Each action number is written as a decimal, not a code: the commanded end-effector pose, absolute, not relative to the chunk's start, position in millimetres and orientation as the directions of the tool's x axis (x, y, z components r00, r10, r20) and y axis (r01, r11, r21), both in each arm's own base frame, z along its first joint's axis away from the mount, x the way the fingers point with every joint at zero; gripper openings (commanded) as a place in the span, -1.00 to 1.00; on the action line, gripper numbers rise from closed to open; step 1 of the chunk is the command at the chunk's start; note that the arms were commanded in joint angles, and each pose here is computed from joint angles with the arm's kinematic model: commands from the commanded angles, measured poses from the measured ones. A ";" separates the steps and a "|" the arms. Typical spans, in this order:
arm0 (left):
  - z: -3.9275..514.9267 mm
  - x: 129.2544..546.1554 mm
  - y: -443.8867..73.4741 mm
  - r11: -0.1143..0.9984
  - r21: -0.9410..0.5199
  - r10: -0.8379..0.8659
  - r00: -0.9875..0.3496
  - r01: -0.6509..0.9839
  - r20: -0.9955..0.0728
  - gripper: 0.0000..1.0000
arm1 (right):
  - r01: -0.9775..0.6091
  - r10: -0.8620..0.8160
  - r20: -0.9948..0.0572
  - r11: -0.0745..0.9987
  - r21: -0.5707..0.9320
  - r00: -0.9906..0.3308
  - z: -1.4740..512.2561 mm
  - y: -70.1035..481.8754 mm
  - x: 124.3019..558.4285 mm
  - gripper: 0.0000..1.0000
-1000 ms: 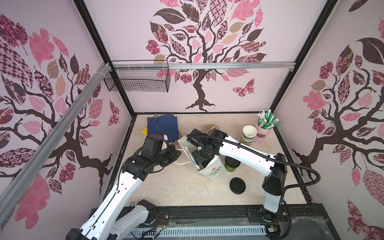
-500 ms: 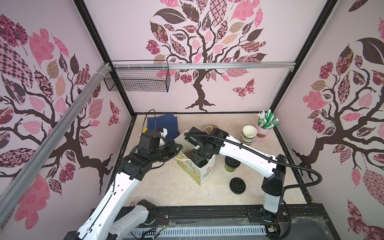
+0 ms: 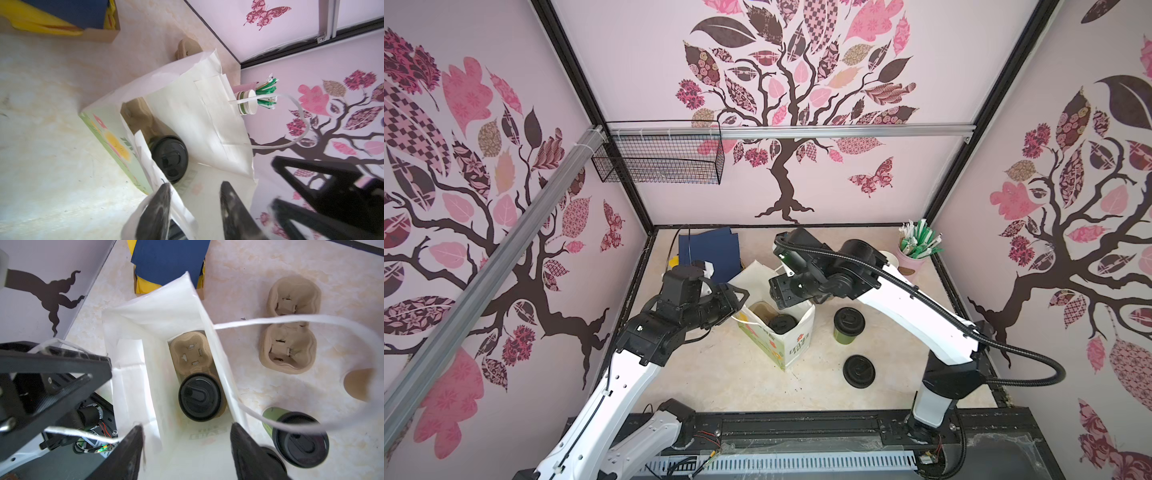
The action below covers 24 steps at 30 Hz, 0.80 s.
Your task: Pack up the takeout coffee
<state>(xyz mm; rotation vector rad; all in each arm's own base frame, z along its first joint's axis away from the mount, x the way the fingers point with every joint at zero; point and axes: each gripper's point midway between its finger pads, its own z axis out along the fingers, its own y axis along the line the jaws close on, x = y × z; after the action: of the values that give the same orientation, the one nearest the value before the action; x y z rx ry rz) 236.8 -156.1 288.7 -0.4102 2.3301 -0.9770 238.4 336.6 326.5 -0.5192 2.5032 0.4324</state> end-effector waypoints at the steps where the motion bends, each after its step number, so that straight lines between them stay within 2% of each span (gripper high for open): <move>1: 308.1 229.5 -130.0 0.750 -0.659 -0.481 -0.731 -0.056 -0.485 0.07 | -0.240 -0.079 -0.509 0.936 0.257 -0.857 334.1 284.7 214.7 0.34; 4: 320.5 230.8 -110.2 0.818 -0.571 -0.452 -0.687 -0.066 -0.569 0.21 | -0.104 0.039 -0.457 0.953 0.285 -0.889 317.7 261.9 203.7 0.38; 8: 336.2 242.4 -85.3 0.916 -0.393 -0.350 -0.642 -0.082 -0.682 0.27 | 0.013 0.129 -0.426 0.964 0.265 -0.895 308.3 246.5 205.9 0.40; 15: 338.7 247.7 -97.8 0.927 -0.374 -0.282 -0.670 -0.006 -0.687 0.26 | -0.077 0.059 -0.409 0.948 0.308 -0.911 308.0 270.6 206.8 0.44; 19: 354.9 259.4 -89.9 0.972 -0.229 -0.146 -0.633 0.050 -0.761 0.26 | -0.114 0.020 -0.384 0.940 0.322 -0.923 302.0 272.2 198.0 0.43; 24: 367.3 286.9 -105.6 0.977 -0.053 0.090 -0.620 0.208 -0.780 0.28 | -0.131 -0.004 -0.395 0.946 0.297 -0.919 292.7 263.3 195.6 0.42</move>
<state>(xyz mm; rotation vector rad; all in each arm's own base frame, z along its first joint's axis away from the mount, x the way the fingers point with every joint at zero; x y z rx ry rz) 275.6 -102.5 354.4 0.0128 2.2763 -0.2671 203.4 278.3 289.5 -0.2350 2.6741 0.4301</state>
